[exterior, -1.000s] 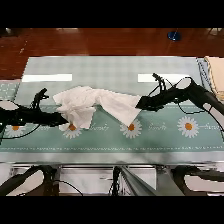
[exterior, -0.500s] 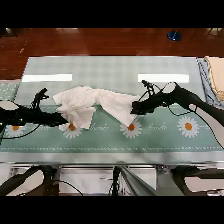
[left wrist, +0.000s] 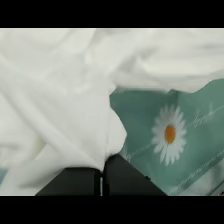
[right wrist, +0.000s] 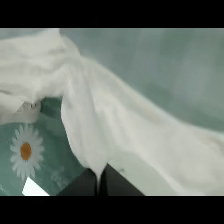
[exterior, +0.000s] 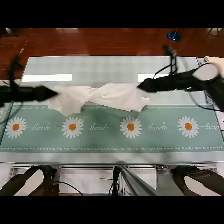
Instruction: Fold the shirts.
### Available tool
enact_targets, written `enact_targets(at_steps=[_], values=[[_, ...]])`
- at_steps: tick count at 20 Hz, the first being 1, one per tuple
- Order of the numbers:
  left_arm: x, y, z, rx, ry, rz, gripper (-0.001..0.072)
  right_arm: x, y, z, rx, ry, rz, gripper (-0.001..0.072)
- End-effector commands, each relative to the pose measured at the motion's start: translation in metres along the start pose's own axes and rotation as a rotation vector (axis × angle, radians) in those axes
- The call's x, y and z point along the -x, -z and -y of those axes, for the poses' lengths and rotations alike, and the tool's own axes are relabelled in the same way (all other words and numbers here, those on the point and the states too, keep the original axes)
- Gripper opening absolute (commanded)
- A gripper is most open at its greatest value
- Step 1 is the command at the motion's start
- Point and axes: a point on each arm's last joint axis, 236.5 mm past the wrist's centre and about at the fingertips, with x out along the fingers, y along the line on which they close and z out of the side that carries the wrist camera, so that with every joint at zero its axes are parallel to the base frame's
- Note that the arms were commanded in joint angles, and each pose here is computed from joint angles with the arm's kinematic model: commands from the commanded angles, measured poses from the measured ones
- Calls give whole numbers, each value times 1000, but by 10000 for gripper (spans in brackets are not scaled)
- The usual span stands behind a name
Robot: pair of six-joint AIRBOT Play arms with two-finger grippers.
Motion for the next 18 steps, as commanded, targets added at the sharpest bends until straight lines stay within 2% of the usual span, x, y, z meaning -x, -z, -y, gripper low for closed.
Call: enact_targets(at_steps=[1,6,10,15,18], values=[[94,-92,101,-269,31,317,28,117,-82,-60,184,27,346,25],[224,-138,231,-636,-86,694,28,291,-139,-133,387,179,782,24],[273,-125,270,-761,-236,814,28,382,-134,-171,467,325,975,24],[301,-72,309,-800,-296,868,27,408,-102,-202,463,350,943,24],[313,-43,319,-770,-337,892,27,401,-79,-184,417,425,827,24]])
